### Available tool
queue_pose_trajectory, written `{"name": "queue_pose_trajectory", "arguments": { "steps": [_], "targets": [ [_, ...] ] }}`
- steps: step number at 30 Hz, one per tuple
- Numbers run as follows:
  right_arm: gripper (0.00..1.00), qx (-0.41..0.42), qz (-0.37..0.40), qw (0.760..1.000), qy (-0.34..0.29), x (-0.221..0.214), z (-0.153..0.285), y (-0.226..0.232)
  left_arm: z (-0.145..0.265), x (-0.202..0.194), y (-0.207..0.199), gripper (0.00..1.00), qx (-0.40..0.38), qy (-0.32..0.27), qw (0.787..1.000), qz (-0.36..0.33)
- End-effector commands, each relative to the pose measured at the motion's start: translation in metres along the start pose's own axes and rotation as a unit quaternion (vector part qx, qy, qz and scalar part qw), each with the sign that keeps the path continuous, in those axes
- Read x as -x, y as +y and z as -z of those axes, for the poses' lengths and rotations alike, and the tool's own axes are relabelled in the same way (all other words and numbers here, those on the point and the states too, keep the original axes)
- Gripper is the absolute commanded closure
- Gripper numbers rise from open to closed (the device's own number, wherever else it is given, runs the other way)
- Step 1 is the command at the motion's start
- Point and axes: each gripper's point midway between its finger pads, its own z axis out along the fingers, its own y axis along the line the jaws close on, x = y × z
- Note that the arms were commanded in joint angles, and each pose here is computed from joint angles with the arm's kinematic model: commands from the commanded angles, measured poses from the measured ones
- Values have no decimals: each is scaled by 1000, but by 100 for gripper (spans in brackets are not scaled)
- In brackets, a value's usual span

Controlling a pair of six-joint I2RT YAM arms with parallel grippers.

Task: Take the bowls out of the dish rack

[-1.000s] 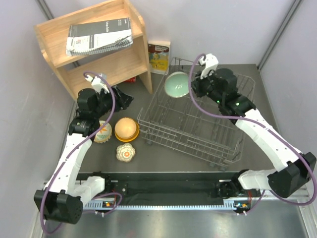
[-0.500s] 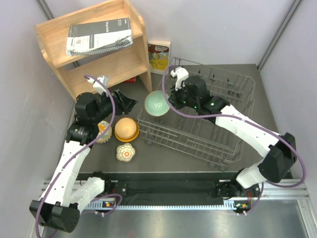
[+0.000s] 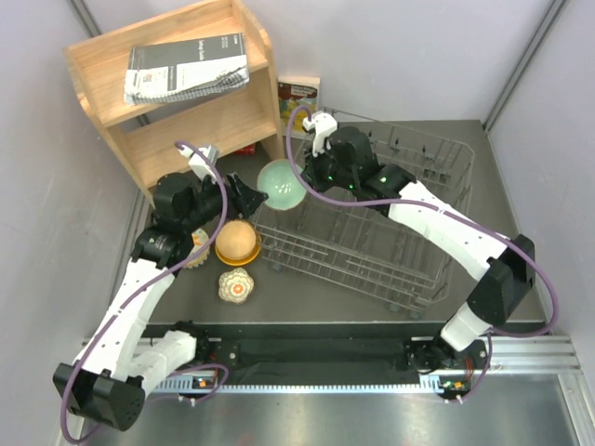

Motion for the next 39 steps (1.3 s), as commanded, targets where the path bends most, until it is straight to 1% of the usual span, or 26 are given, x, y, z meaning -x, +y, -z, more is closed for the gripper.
{"name": "queue_pose_trajectory", "arguments": {
  "steps": [1,6,13,16,17,18,21,25,27,28,29,30,32,33,35,36,38,39],
  "targets": [
    [100,54,5,994,-95,69,14,39,-11,-2,5,33,3,0,1000,-18],
    [100,65,10,993,-95,71,17,45,-24,-4,10,34,14,1,1000,-24],
    [100,78,14,993,-85,69,22,52,-32,3,16,42,29,-28,999,-25],
    [100,84,13,994,-73,62,22,54,-32,8,20,51,45,-44,998,-25],
    [100,85,12,994,-70,61,22,55,-31,8,21,70,48,-49,997,-25],
    [100,87,11,994,-68,59,22,57,-31,11,21,80,46,-56,997,-26],
    [100,91,9,994,-60,53,22,59,-32,14,20,100,47,-63,997,-25],
    [100,88,9,995,-51,46,20,57,-40,14,18,100,38,-51,998,-21],
    [100,84,7,995,-50,46,21,56,-41,16,16,100,35,-56,998,-19],
    [95,77,7,996,-50,46,21,54,-41,19,15,100,33,-62,997,-19],
    [80,72,7,996,-47,44,21,52,-41,22,15,100,35,-67,997,-19],
    [73,68,7,996,-48,45,22,50,-41,24,15,100,36,-71,997,-18],
    [63,49,8,998,-45,44,22,43,-39,31,15,100,42,-82,996,-18],
    [57,41,8,998,-46,44,24,40,-39,41,16,100,49,-101,993,-20],
    [52,16,7,999,-47,43,26,31,-36,53,16,100,59,-123,990,-21],
    [49,5,4,999,-53,45,31,24,-34,59,24,100,82,-138,987,-18],
    [49,-18,21,998,-48,39,32,8,-28,74,27,100,105,-158,982,-18],
    [49,-39,23,998,-50,39,37,-4,-22,84,34,100,132,-177,975,-22]
  ]
}}
